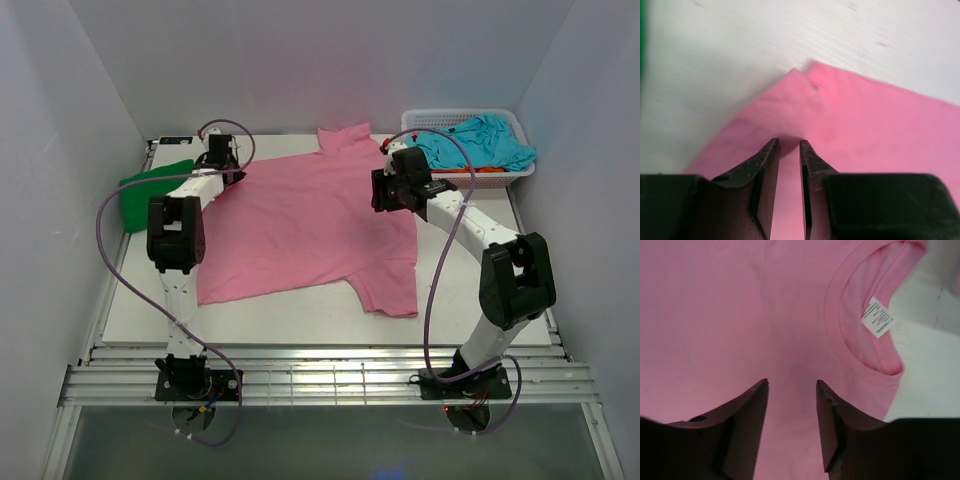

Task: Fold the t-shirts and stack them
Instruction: Flatten the tshirt out

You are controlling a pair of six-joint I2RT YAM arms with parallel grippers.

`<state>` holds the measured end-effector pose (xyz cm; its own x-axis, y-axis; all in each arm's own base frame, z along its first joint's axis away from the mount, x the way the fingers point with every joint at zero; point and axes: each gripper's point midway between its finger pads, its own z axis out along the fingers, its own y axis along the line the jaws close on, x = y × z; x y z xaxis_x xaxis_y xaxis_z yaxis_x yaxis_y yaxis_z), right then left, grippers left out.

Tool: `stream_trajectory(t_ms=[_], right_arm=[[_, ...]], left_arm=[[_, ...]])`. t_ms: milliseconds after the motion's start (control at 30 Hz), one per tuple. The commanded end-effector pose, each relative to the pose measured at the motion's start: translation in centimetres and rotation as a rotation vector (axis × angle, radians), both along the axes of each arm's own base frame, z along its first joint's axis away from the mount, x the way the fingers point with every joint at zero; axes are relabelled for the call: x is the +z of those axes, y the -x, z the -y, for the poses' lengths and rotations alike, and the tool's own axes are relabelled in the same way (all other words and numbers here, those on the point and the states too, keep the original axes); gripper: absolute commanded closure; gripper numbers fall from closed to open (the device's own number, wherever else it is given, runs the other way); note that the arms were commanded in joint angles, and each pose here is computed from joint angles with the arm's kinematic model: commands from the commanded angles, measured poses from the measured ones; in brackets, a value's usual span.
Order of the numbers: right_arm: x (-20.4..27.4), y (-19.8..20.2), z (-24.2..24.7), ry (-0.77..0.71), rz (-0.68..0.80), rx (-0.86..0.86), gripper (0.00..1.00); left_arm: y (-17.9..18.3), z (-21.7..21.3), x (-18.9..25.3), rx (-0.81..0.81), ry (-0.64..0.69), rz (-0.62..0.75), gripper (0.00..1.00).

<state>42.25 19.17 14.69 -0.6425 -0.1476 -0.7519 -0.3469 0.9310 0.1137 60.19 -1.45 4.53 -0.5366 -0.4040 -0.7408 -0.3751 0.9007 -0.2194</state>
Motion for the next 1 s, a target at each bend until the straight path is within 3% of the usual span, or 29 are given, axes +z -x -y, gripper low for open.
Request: stream_trajectory(t_ms=[0, 33, 100, 133, 367, 600, 967], right_arm=[[-2.1, 1.1, 0.7, 0.01, -0.057, -0.049, 0.56], [-2.3, 1.6, 0.8, -0.001, -0.064, -0.062, 0.68], [-3.2, 2.9, 0.8, -0.01, -0.09, -0.062, 0.92], [-4.1, 4.1, 1.0, -0.013, -0.119, -0.062, 0.92], [-8.7, 9.8, 1.1, 0.068, -0.236, -0.071, 0.92], [-12.5, 12.1, 0.9, 0.111, -0.31, -0.081, 0.92], [-15.5, 18.1, 1.5, 0.227, -0.406, -0.115, 0.92]], left_arm=[[0.0, 5.7, 10.2, -0.117, 0.003, 0.196, 0.67], [0.5, 6.3, 10.2, -0.125, 0.005, 0.193, 0.69], [1.5, 8.4, 11.1, -0.149, 0.005, 0.207, 0.91], [2.1, 9.0, 12.5, -0.147, 0.01, 0.225, 1.0], [8.0, 12.0, 12.7, -0.182, 0.088, 0.2, 1.0], [13.1, 11.4, 12.4, -0.189, 0.106, 0.182, 1.0], [16.5, 9.9, 14.5, -0.173, 0.1, 0.239, 1.0]])
